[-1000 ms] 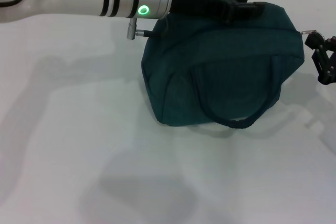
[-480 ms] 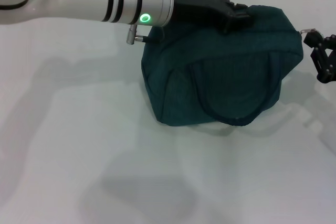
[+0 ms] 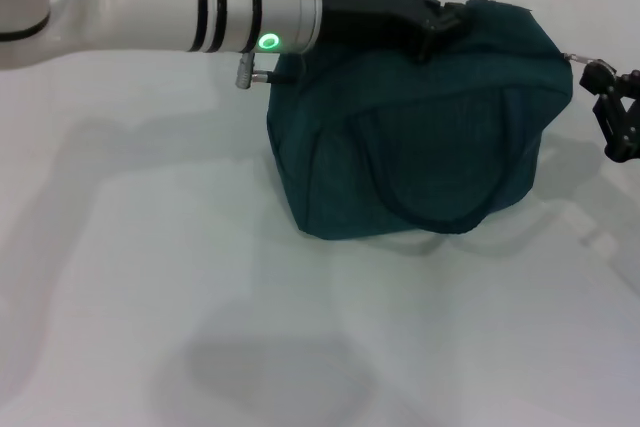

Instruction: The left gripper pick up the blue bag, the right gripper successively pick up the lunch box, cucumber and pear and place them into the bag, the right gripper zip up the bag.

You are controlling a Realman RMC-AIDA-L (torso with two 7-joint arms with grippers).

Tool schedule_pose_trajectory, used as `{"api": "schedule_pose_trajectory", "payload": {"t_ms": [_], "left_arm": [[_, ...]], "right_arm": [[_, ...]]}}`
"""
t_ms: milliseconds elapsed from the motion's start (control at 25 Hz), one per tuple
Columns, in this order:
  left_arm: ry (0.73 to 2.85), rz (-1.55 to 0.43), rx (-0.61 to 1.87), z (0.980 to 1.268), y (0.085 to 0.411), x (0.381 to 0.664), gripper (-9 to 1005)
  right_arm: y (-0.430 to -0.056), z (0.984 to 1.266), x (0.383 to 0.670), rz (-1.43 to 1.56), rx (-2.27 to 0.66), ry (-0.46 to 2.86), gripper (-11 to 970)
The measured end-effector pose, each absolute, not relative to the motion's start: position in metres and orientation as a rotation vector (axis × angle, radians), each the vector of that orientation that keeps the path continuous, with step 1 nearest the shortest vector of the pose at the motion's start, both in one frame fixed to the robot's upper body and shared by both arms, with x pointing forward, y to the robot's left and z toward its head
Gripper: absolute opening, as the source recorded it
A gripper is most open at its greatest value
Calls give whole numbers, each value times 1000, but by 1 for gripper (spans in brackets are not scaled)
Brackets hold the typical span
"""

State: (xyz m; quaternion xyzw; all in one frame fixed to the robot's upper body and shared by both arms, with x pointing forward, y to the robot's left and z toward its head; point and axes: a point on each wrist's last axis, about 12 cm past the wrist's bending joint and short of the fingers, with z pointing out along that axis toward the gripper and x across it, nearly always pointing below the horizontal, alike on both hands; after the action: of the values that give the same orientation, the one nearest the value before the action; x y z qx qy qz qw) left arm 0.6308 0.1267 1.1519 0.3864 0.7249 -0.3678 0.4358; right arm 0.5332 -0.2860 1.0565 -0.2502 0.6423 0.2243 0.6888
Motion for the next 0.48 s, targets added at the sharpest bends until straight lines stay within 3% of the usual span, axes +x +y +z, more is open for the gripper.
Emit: {"api": "schedule_pose_trajectory", "payload": {"t_ms": [480], "left_arm": [[1758, -896, 943, 1149, 134, 629, 72]], "right_arm": [[-294, 1044, 533, 450, -513, 1532, 15]]}}
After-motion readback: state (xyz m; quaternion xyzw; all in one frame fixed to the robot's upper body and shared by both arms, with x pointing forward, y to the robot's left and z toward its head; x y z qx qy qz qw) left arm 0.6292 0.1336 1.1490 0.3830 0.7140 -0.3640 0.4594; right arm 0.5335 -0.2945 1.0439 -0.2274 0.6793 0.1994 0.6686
